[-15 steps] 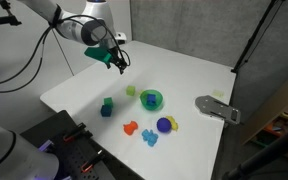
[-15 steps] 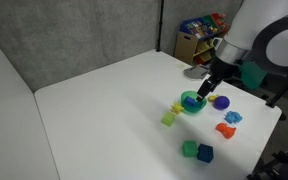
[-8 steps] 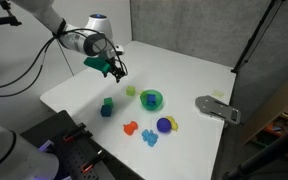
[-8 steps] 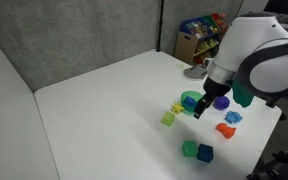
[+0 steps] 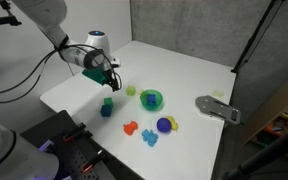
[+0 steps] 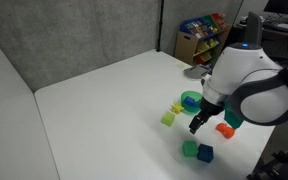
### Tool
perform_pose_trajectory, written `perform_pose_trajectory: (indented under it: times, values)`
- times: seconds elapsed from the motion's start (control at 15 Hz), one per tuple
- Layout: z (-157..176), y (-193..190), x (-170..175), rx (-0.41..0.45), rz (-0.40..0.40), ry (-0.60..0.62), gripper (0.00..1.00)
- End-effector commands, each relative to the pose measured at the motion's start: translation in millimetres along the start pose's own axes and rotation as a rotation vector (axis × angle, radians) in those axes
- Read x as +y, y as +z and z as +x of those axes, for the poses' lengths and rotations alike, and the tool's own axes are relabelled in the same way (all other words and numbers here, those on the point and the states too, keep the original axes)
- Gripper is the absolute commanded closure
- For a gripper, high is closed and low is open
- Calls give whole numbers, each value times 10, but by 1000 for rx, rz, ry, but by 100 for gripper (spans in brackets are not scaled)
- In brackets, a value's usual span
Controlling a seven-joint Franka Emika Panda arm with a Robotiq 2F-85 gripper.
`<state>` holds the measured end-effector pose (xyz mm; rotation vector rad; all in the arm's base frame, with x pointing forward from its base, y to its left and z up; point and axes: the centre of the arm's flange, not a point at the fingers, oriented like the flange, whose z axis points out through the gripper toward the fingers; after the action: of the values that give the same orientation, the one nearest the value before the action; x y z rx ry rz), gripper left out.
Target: Put the green building block on the lime green building block
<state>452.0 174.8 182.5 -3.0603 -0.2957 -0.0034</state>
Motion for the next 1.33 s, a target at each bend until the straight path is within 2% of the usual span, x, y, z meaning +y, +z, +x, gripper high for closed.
perform_pose_trajectory:
  times: [0.0,0.33,0.87,1.27]
  values:
    - [-87,257,-63,-3,-28,74,0]
    - [-184,632,-45,-14,-83,161,0]
    - [-190,891,-117,85,-46,230,0]
    - [-159,1008,-113,108,-42,265,0]
